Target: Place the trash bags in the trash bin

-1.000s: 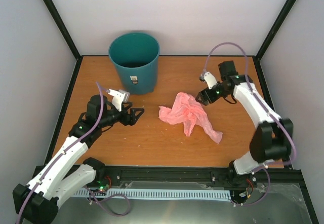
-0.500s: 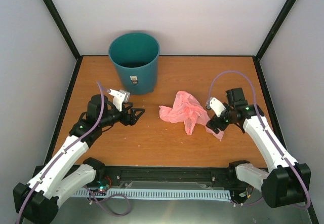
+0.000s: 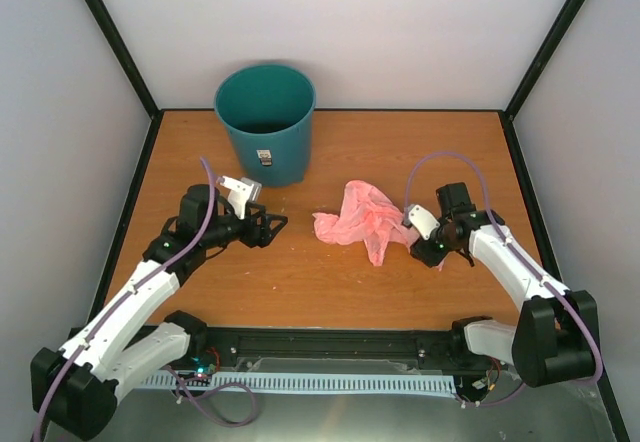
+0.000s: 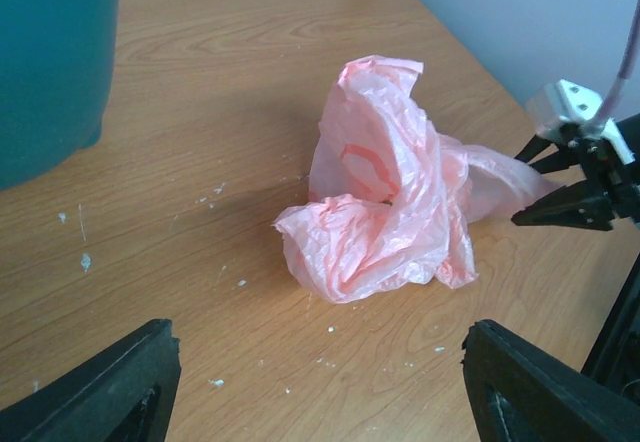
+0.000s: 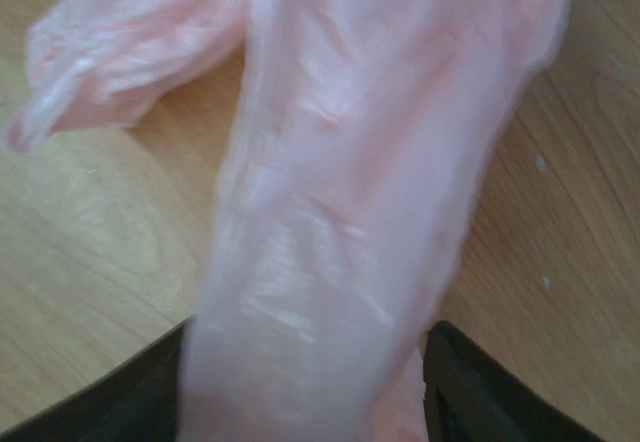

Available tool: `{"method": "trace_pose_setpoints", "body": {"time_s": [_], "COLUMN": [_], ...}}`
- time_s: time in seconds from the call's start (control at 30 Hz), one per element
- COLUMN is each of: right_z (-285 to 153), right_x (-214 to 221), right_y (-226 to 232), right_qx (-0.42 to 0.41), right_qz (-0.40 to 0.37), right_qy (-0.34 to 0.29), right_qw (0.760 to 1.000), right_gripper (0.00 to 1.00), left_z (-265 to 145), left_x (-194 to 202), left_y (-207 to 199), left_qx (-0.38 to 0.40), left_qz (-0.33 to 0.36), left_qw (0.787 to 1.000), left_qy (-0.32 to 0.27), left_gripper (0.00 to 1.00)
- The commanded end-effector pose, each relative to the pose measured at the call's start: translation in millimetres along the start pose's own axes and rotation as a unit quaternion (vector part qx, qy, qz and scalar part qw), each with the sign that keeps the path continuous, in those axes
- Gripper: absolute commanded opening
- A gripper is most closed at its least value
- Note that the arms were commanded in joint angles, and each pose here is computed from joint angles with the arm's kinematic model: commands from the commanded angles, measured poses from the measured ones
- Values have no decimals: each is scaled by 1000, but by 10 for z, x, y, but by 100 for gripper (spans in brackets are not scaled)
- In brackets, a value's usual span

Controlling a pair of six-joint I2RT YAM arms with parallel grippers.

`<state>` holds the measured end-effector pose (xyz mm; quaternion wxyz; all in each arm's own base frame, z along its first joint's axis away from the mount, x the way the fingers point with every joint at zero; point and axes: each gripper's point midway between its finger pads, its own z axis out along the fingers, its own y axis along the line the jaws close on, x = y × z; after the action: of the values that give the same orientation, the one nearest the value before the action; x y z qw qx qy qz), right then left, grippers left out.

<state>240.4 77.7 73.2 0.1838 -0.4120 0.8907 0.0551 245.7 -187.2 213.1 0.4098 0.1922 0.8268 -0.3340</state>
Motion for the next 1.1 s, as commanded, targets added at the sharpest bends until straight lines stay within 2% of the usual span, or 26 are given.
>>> {"method": "trace_pose_setpoints", "body": {"time_s": [0.0, 0.1, 0.17, 0.3, 0.43, 0.57, 0.77, 0.9, 0.97, 1.07], "right_z": [-91, -159, -207, -364, -707, -754, -551, -526, -539, -549], "right_x": [-194, -283, -365, -567, -842, -921, -831, -806, -792, -753], "right_y": [130, 252, 285, 346, 485, 537, 431, 397, 382, 365], "right_qx": [-42, -76, -87, -91, -125, -138, -113, -102, -93, -77], "right_qz": [9, 13, 20, 9, 6, 1, 13, 17, 15, 11], "right_qy": [-41, -64, -84, -112, -184, -214, -189, -183, -183, -183], "right_qw": [998, 995, 992, 990, 975, 967, 975, 978, 979, 980], "right_gripper": [47, 15, 4, 3, 3, 3, 3, 3, 3, 3], "left_z": [11, 35, 48, 67, 75, 259, 657, 936, 1041, 991], "left_x": [-54, -52, -69, -156, -132, 187, 847, 1202, 1160, 911], "left_y": [-53, -80, -153, -477, -885, -1205, -1710, -1648, -1431, -1081], "left_qx": [7, 18, 40, 82, 102, 136, 171, 143, 78, -29], "left_qz": [8, 8, 13, 44, 67, 76, 110, 102, 90, 74], "left_qw": [1000, 1000, 999, 995, 992, 986, 972, 971, 983, 993], "left_qy": [7, 11, 15, 26, 29, 52, 115, 159, 142, 86], "left_gripper": [77, 73, 68, 65, 67, 68, 65, 63, 66, 71]}}
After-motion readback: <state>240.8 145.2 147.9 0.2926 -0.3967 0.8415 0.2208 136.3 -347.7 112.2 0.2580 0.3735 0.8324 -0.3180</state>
